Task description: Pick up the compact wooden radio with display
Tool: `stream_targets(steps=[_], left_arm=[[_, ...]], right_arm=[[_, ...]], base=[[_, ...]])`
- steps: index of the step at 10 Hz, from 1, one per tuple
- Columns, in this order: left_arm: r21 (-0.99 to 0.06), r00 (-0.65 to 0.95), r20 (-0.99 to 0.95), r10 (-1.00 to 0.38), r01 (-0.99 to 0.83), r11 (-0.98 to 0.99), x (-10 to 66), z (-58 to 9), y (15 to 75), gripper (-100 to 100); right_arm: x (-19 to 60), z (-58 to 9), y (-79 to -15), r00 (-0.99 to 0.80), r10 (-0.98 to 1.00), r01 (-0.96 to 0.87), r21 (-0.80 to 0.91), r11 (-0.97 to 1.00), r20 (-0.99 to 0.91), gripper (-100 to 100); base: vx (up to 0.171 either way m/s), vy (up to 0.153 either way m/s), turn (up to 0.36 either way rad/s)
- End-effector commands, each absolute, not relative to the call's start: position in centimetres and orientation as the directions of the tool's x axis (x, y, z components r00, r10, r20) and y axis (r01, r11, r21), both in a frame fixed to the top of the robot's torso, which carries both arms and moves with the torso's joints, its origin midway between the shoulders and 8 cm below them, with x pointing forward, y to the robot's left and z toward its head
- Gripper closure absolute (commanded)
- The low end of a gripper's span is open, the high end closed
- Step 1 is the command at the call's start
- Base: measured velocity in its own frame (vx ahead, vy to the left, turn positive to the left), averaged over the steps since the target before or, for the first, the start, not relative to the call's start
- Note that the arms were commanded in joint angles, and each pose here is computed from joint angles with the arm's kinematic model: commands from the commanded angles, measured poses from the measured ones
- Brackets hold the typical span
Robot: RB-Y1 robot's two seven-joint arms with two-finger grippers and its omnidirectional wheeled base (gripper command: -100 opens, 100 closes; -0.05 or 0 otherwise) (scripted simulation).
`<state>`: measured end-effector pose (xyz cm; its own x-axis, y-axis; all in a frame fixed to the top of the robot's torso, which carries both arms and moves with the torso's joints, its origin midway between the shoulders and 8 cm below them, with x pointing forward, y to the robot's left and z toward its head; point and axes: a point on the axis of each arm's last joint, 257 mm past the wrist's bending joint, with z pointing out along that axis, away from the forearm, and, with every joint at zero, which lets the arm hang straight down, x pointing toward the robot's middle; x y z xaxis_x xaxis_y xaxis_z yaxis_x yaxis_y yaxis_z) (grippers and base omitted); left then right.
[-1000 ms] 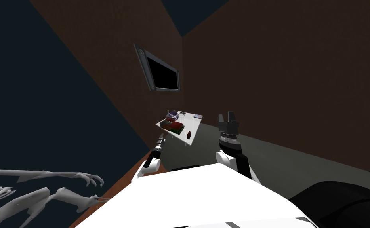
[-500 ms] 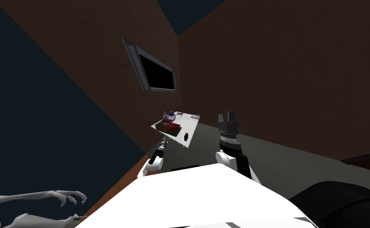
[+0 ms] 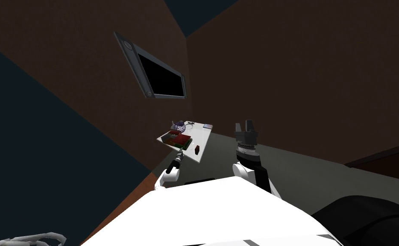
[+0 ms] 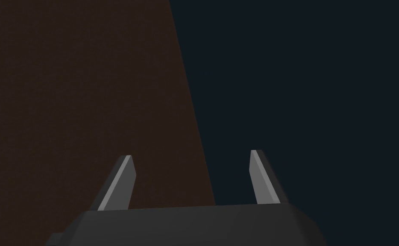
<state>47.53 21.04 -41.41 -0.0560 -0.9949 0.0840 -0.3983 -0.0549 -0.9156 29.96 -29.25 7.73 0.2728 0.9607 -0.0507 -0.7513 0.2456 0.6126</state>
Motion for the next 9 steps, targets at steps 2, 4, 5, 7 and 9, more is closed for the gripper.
stream_targets(steps=[2, 4, 5, 7, 9], left_arm=[[-0.887, -0.065, 0.137, -0.988, -0.452, -0.093, 47.4, -43.0, 17.1, -100], [-0.873, -0.068, 0.184, -0.981, -0.47, -0.132, 47.4, -43.3, 14.2, -100], [-0.873, -0.068, 0.184, -0.981, -0.47, -0.132, 47.4, -43.3, 14.2, -100], [-0.871, -0.068, 0.192, -0.979, -0.472, -0.138, 47.4, -43.3, 14.0, -100], [-0.884, -0.063, 0.191, -0.98, -0.445, -0.144, 49.1, -42.6, 14.4, -100]], right_arm=[[30.0, 7.7, -29.3, 0.273, 0.961, -0.751, 0.613, 0.246, -0.051, 0], [30.0, 7.7, -29.3, 0.273, 0.961, -0.751, 0.613, 0.246, -0.051, 0], [30.0, 7.7, -29.3, 0.273, 0.961, -0.751, 0.613, 0.246, -0.051, 0], [30.0, 7.7, -29.3, 0.273, 0.961, -0.751, 0.613, 0.246, -0.051, 0], [30.0, 7.7, -29.3, 0.273, 0.961, -0.751, 0.613, 0.246, -0.051, 0]], base=[[0.075, -0.069, -0.076], [0.034, -0.032, -0.039], [0.008, -0.009, -0.007], [0.0, 0.0, 0.0], [-0.013, 0.003, -0.025]])
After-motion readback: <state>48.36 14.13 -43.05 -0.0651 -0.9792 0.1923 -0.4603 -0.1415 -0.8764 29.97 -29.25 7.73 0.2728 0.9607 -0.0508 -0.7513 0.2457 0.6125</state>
